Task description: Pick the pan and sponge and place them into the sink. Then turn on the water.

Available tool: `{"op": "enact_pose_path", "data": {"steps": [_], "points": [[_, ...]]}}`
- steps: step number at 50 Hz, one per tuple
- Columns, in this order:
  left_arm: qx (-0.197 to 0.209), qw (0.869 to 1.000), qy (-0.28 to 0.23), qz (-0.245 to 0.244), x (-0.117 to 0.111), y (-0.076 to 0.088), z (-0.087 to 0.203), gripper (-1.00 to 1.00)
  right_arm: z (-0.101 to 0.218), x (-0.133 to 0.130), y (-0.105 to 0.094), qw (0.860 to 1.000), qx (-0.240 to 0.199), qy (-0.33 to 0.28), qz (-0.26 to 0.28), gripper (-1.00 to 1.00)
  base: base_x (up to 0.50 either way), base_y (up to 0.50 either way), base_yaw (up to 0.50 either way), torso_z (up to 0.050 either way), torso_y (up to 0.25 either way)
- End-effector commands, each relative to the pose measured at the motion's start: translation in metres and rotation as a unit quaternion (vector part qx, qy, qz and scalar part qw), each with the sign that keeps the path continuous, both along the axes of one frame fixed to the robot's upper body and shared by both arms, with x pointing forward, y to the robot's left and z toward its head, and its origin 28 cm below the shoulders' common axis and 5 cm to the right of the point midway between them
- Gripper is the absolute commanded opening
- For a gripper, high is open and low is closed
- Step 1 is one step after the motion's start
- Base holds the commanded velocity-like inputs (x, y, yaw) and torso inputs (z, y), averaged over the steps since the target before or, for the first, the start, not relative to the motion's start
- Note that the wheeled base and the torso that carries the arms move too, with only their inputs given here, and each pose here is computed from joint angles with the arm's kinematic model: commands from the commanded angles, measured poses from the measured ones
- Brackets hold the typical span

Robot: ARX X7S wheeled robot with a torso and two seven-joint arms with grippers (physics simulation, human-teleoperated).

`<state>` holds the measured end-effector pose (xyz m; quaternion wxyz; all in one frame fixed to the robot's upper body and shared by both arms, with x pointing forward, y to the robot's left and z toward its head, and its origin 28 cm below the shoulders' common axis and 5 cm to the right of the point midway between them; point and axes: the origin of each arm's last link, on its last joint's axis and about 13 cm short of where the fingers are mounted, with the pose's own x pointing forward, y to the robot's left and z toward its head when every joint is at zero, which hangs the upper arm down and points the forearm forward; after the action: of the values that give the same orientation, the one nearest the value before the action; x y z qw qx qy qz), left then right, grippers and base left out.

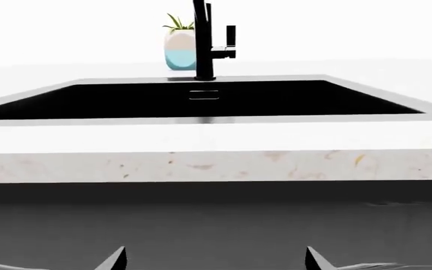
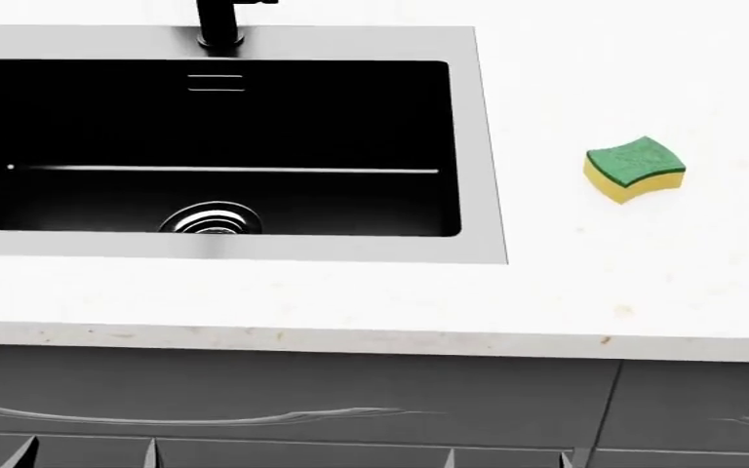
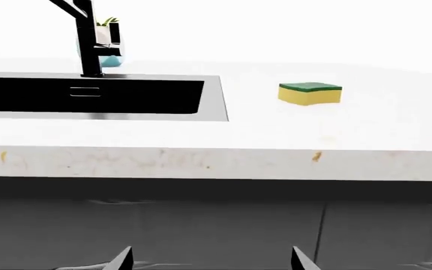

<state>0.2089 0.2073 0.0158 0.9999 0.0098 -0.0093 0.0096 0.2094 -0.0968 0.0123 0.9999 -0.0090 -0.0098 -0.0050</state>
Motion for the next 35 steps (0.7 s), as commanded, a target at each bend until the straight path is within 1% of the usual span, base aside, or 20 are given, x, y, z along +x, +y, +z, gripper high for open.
{"op": "enact_pose_path", "data": {"steps": [1,8,10,12,14,18,21,22,23,24,25,26,27,28,30,31,32,33,34,35], "points": [[0.000,1.000,0.000,-0.001,0.001,0.000,0.000,1.00,0.000,-0.001,0.000,1.000,-0.002,0.000,0.000,1.00,0.00,0.00,0.00,0.050,0.000],[0.000,1.000,-0.003,-0.004,-0.001,0.000,0.000,1.00,0.000,0.000,0.000,1.000,-0.002,0.001,-0.001,1.00,0.00,0.00,0.00,0.049,0.000],[0.002,1.000,-0.010,-0.009,-0.002,0.000,0.002,1.00,0.000,-0.001,0.000,1.000,-0.001,0.001,-0.001,1.00,0.00,0.00,0.00,0.000,0.000],[0.018,1.000,0.012,-0.007,-0.002,0.000,-0.001,1.00,0.000,0.000,0.000,1.000,-0.001,0.001,-0.001,1.00,0.00,0.00,0.00,0.000,0.000],[0.004,1.000,-0.003,-0.009,-0.003,0.001,0.002,1.00,0.000,-0.001,0.000,1.000,-0.001,0.002,-0.001,1.00,0.00,0.00,0.00,0.000,0.000],[0.003,1.000,-0.003,-0.008,-0.003,0.001,0.001,1.00,0.000,-0.001,0.000,1.000,-0.001,0.001,-0.001,1.00,0.00,0.00,0.00,0.000,0.000],[-0.011,1.000,-0.004,-0.014,-0.004,0.001,0.003,1.00,0.001,-0.001,0.000,1.000,-0.004,0.000,-0.002,1.00,0.00,0.00,0.00,0.000,0.000],[0.005,1.000,-0.001,-0.007,-0.004,0.000,0.007,1.00,0.009,-0.001,-0.004,0.999,0.030,-0.019,-0.009,1.00,0.00,0.00,0.00,0.000,0.000],[-0.021,1.000,0.008,0.002,-0.003,-0.001,0.011,1.00,0.013,0.001,-0.006,1.000,0.019,-0.018,-0.009,1.00,0.00,0.00,0.00,0.000,0.000],[-0.023,1.000,0.008,0.004,-0.001,0.000,0.016,1.00,0.017,0.002,-0.007,1.000,0.007,-0.022,-0.009,1.00,0.00,0.00,0.00,0.000,0.000],[-0.012,1.000,0.017,-0.002,0.001,0.001,0.021,1.00,0.025,0.004,-0.008,0.999,0.014,-0.026,-0.015,1.00,0.00,0.00,0.00,0.000,0.000],[-0.017,1.000,0.018,-0.004,0.002,0.002,0.030,1.00,0.036,0.006,-0.010,0.999,0.004,-0.035,-0.014,1.00,0.00,0.00,0.00,0.000,0.000],[-0.006,1.000,0.014,-0.016,0.005,0.001,0.049,1.00,0.052,0.009,-0.010,0.999,-0.001,-0.038,-0.004,1.00,0.00,0.00,0.00,0.000,0.000],[-0.027,0.999,0.003,-0.036,0.005,0.001,0.060,1.00,0.060,0.011,-0.009,0.999,-0.006,-0.034,0.006,1.00,0.00,0.00,0.00,0.000,0.000],[-0.016,1.000,0.002,-0.023,0.010,0.002,0.080,1.00,0.080,0.015,-0.011,0.998,-0.027,-0.051,-0.009,1.00,0.00,0.00,0.00,0.000,0.000],[-0.018,0.999,-0.003,-0.030,0.007,0.006,0.088,1.00,0.089,0.017,-0.010,0.998,-0.025,-0.052,0.014,1.00,0.00,0.00,0.00,0.000,0.000],[-0.009,1.000,-0.003,-0.024,0.009,0.008,0.095,1.00,0.099,0.018,-0.011,0.998,-0.008,-0.060,0.017,1.00,0.00,0.00,0.00,0.000,0.000],[-0.014,1.000,-0.007,-0.023,0.009,0.011,0.101,1.00,0.107,0.020,-0.013,0.998,-0.008,-0.061,0.018,1.00,0.00,0.00,0.00,0.000,0.000],[-0.018,1.000,-0.011,-0.016,0.007,0.017,0.109,1.00,0.120,0.022,-0.017,0.997,0.007,-0.070,0.018,1.00,0.00,0.00,0.00,0.000,0.000],[-0.010,1.000,-0.019,-0.017,0.008,0.017,0.119,1.00,0.131,0.023,-0.022,0.997,-0.005,-0.079,0.005,1.00,0.00,0.00,0.00,0.000,0.000]]}}
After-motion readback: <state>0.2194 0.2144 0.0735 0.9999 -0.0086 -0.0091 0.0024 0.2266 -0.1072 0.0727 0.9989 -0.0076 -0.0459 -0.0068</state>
